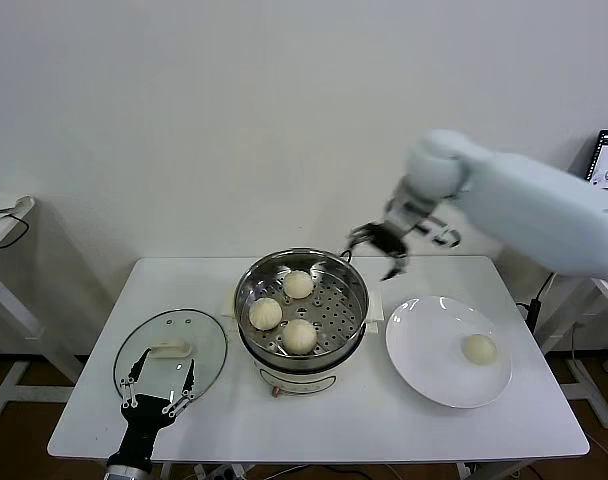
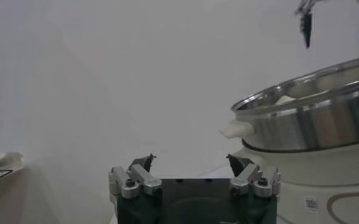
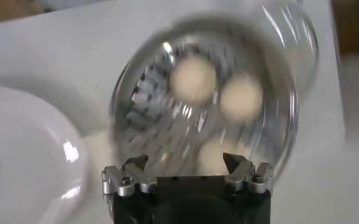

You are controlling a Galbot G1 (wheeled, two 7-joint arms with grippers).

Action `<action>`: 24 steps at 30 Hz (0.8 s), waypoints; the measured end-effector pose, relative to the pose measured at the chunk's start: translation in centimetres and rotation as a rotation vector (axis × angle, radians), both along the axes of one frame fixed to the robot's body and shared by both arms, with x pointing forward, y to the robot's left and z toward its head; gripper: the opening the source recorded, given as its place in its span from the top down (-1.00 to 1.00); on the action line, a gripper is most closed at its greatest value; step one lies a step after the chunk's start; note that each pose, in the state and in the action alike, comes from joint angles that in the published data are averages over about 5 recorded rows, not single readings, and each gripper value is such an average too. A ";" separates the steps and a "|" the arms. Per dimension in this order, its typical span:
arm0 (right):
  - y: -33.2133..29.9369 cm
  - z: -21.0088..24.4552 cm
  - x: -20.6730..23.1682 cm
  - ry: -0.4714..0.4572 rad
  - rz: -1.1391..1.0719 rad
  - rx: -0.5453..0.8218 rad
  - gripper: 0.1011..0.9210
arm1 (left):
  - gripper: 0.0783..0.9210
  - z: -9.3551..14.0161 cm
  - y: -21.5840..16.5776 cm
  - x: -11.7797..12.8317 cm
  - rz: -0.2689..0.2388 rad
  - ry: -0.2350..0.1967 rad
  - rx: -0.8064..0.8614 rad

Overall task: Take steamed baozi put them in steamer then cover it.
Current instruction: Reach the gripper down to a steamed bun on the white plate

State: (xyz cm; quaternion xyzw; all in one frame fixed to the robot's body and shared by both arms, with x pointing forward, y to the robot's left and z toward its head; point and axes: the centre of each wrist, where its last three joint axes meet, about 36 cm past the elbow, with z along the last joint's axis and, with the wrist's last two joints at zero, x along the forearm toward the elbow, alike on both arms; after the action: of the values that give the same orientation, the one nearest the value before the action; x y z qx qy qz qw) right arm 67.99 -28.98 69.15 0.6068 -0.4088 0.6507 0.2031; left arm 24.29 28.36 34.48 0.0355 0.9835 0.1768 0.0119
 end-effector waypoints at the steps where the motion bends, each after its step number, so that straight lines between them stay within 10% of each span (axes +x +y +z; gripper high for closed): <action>1: -1.9 -0.5 0.2 0.016 -0.062 0.006 -0.76 | -0.77 0.0 0.0 0.0 0.000 0.000 0.000; 24: -18.3 -18.3 -3.8 0.229 -0.594 -0.057 -0.76 | -0.77 -0.2 0.1 -0.4 -0.010 0.020 0.009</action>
State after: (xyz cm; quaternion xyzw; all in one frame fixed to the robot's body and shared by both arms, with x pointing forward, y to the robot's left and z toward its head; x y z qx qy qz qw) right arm 64.18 -47.29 50.82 0.5242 -0.5242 0.5016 0.4459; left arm 23.91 28.42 34.25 0.0421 0.9826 0.1810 0.0025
